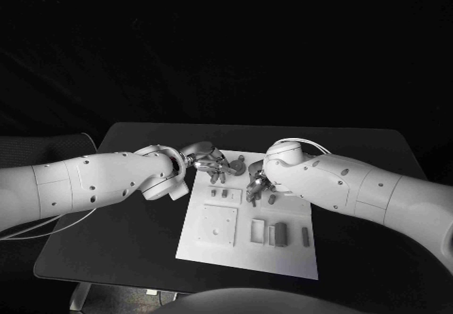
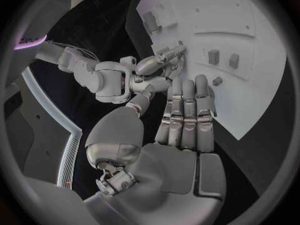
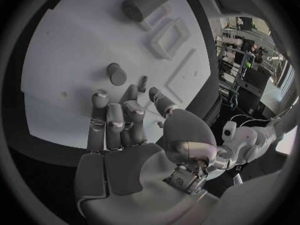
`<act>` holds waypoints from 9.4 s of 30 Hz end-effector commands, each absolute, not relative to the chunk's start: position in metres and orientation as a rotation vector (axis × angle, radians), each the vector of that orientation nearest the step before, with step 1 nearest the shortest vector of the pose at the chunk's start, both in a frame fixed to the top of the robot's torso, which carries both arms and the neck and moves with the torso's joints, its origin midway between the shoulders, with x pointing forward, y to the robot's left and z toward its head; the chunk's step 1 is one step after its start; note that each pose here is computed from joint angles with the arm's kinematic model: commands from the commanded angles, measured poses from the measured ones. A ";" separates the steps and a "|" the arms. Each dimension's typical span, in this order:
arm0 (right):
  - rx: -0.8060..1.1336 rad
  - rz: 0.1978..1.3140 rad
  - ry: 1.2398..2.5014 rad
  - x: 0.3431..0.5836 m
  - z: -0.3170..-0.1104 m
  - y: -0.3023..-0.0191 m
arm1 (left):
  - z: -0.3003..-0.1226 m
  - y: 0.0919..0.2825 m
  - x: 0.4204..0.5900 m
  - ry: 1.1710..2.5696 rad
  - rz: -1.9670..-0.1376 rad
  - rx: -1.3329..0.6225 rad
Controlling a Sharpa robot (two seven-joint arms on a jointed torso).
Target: Assemble the parts on the task board
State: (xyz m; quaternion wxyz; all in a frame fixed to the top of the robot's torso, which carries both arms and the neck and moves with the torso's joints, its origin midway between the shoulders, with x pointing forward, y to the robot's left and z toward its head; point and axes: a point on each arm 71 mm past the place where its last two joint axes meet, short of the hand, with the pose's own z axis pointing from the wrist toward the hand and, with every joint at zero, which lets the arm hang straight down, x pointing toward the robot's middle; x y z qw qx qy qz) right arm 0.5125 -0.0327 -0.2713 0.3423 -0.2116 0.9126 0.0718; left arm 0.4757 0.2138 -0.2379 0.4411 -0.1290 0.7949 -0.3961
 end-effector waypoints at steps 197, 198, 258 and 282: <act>-0.858 1.244 1.885 0.368 -0.306 -0.023 | -0.250 0.267 0.508 1.808 -1.075 -0.914; -0.867 1.241 1.885 0.367 -0.307 -0.023 | -0.250 0.267 0.508 1.808 -1.076 -0.914; -1.081 1.122 1.827 0.350 -0.331 0.000 | -0.252 0.265 0.507 1.822 -1.079 -0.901; -1.137 1.091 1.890 0.344 -0.340 0.008 | -0.252 0.263 0.507 1.826 -1.082 -0.899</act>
